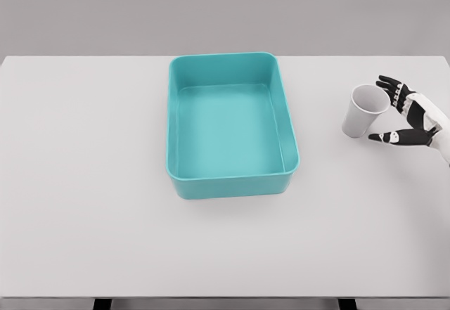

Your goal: Put the paper cup into the basket with your right arm

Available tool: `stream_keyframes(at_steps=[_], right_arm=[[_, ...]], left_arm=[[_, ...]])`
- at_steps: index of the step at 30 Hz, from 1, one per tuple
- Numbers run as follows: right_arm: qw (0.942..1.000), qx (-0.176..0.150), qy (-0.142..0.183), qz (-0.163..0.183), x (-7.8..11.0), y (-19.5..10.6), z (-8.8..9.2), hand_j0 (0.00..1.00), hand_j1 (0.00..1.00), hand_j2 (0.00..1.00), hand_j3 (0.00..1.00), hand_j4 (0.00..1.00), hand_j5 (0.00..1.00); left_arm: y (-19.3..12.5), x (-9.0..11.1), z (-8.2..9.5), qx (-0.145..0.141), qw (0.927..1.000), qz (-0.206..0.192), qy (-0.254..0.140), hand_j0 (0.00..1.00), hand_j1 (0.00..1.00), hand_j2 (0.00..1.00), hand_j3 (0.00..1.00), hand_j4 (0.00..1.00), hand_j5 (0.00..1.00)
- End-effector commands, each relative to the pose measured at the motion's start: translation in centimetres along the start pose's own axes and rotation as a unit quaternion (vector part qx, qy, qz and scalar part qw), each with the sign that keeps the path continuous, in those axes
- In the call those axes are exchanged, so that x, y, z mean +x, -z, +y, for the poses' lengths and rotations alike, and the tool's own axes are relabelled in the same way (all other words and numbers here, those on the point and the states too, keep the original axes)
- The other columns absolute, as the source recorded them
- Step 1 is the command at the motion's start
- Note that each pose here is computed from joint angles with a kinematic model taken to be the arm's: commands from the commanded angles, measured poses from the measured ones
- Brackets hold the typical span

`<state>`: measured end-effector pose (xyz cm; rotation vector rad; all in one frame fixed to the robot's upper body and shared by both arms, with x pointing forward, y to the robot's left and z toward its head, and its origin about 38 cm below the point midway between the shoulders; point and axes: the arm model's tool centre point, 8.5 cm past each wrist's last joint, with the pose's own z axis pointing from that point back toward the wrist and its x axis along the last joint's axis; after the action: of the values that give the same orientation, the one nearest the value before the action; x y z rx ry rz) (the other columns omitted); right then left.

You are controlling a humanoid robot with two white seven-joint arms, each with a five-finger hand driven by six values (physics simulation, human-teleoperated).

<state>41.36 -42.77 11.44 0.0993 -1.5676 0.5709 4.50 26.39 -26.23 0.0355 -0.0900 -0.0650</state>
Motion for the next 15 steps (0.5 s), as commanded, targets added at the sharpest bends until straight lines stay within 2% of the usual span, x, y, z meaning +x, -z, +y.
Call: stream_keyframes(at_steps=[1,3,5,12,15], right_arm=[[0.9999,-0.005,0.009,-0.007,0.0,0.1,0.0,1.0,1.0,1.0,1.0,1.0,1.0],[0.9998,-0.01,0.013,-0.012,0.1,0.1,-0.1,1.0,1.0,1.0,1.0,1.0,1.0],[0.999,-0.026,0.031,-0.02,-0.2,0.1,0.0,1.0,1.0,1.0,1.0,1.0,1.0],[0.998,-0.026,0.048,-0.033,-0.6,0.9,1.4,1.0,1.0,1.0,1.0,1.0,1.0],[0.9974,-0.031,0.055,-0.033,-1.6,0.9,1.9,1.0,1.0,1.0,1.0,1.0,1.0]], left_arm=[[0.0,0.0,0.0,0.0,1.0,0.0,0.0,1.0,1.0,1.0,1.0,1.0,1.0],[0.0,0.0,0.0,0.0,1.0,0.0,0.0,1.0,1.0,1.0,1.0,1.0,1.0],[0.0,0.0,0.0,0.0,1.0,0.0,0.0,1.0,1.0,1.0,1.0,1.0,1.0],[0.0,0.0,0.0,0.0,1.0,0.0,0.0,1.0,1.0,1.0,1.0,1.0,1.0],[0.0,0.0,0.0,0.0,1.0,0.0,0.0,1.0,1.0,1.0,1.0,1.0,1.0]])
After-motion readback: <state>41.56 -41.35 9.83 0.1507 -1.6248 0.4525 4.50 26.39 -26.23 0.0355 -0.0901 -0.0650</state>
